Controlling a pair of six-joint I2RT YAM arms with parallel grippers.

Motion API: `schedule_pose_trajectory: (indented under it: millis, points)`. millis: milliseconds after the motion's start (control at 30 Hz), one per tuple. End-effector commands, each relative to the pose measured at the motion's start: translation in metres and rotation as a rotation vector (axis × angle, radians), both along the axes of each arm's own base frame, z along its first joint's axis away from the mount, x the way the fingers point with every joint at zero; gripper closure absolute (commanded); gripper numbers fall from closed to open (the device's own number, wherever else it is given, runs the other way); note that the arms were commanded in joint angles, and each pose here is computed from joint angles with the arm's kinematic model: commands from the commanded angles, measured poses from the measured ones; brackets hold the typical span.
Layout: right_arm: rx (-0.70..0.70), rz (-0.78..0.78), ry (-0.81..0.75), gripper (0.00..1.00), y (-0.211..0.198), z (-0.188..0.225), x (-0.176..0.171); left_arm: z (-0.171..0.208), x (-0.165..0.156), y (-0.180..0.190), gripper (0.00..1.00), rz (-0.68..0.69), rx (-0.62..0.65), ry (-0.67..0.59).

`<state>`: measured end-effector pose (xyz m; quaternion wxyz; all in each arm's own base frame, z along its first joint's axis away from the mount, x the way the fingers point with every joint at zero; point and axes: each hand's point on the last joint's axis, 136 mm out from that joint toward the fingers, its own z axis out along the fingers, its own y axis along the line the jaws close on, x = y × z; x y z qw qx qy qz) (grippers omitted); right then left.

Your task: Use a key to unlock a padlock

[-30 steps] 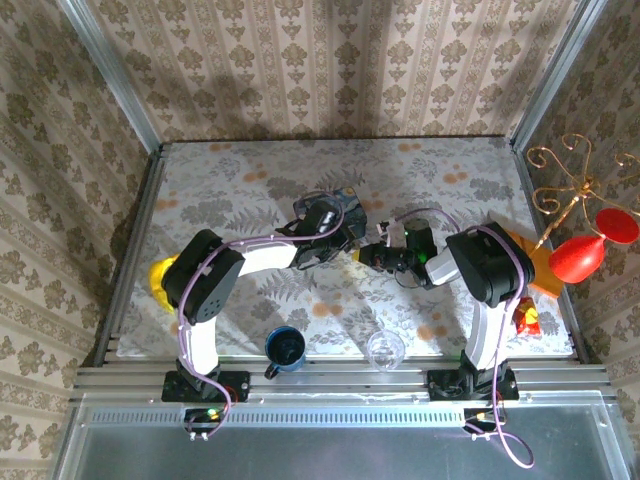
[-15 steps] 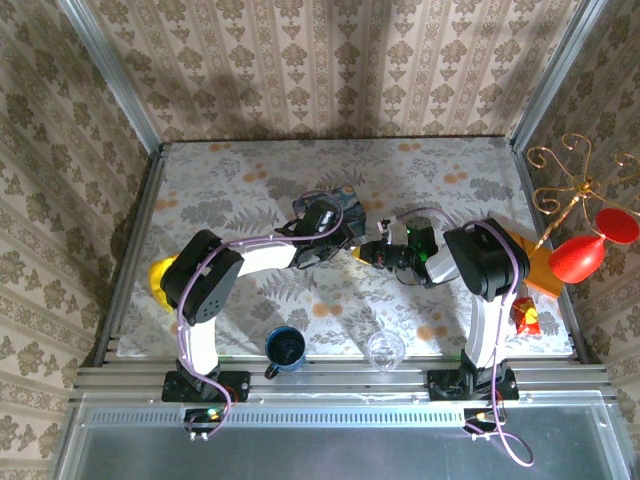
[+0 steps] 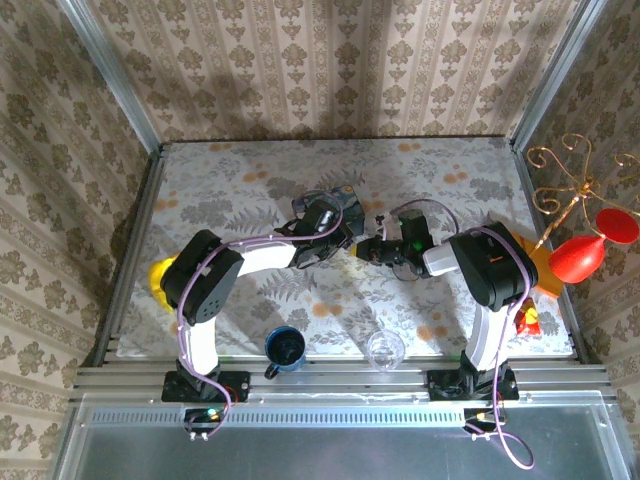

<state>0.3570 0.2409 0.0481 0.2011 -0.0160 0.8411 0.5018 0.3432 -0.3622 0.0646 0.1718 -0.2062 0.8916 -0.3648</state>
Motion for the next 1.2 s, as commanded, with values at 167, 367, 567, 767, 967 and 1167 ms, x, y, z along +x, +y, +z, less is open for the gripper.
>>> schedule_pose_trajectory:
  millis: [167,367,567,767,967,1167]
  points:
    - [0.073,0.005,-0.242,1.0,0.017,0.072,0.048,0.016,-0.051,-0.044,1.0,-0.214,-0.117,0.097]
    - [0.045,-0.024,-0.23,1.0,0.013,0.07,0.046,0.012,-0.046,-0.036,1.0,-0.183,-0.116,0.101]
    - [-0.009,-0.056,-0.214,1.0,0.005,0.066,0.041,0.016,-0.044,-0.035,1.0,-0.177,-0.112,0.081]
    - [0.017,-0.058,-0.243,1.0,0.013,0.085,0.055,0.011,-0.048,-0.043,1.0,-0.199,-0.122,0.1]
    - [-0.002,-0.088,-0.197,1.0,0.011,0.071,0.06,0.015,-0.044,-0.038,1.0,-0.194,-0.114,0.078]
    - [-0.019,-0.093,-0.172,0.9,0.007,0.063,0.052,0.012,-0.041,-0.036,1.0,-0.161,-0.144,0.087]
